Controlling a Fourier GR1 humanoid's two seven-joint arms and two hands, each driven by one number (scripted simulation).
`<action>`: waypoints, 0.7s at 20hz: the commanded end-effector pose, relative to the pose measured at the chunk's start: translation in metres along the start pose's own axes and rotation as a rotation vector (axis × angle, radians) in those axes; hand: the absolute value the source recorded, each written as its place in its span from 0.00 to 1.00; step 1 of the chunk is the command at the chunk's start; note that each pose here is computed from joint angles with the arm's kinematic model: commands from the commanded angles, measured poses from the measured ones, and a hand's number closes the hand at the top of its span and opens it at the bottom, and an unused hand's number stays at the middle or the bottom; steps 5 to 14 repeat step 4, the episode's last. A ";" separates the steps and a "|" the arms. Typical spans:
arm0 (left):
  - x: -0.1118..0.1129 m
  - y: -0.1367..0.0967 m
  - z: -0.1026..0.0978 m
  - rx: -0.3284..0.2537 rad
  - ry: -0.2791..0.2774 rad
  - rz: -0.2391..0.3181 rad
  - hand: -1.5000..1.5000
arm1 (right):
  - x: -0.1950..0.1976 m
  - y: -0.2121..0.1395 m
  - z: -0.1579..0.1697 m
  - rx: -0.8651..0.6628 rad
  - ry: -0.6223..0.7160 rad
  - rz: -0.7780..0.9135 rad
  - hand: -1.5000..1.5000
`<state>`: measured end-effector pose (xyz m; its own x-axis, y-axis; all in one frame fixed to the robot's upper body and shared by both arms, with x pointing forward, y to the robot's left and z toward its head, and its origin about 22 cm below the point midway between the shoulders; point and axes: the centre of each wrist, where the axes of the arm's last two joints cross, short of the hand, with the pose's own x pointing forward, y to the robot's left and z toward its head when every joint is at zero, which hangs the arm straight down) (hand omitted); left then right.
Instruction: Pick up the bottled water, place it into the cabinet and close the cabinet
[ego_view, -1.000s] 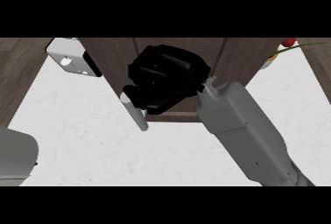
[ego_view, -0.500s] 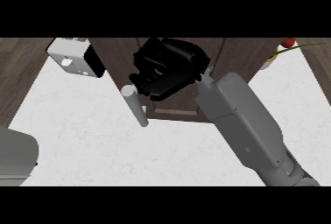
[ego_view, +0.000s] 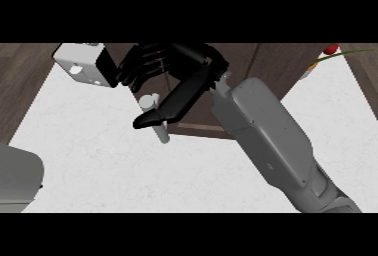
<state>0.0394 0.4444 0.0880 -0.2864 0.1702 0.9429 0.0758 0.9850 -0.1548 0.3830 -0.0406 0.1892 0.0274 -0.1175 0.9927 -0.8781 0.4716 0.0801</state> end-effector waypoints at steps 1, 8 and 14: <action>-0.001 -0.006 -0.008 -0.035 0.005 0.018 0.00 | 0.056 -0.021 -0.005 -0.206 -0.147 0.071 0.00; -0.007 -0.007 -0.010 -0.047 -0.012 0.012 0.00 | 0.058 -0.028 0.000 -0.209 -0.145 0.064 0.00; -0.007 -0.007 -0.010 -0.047 -0.012 0.012 0.00 | 0.058 -0.028 0.000 -0.209 -0.145 0.064 0.00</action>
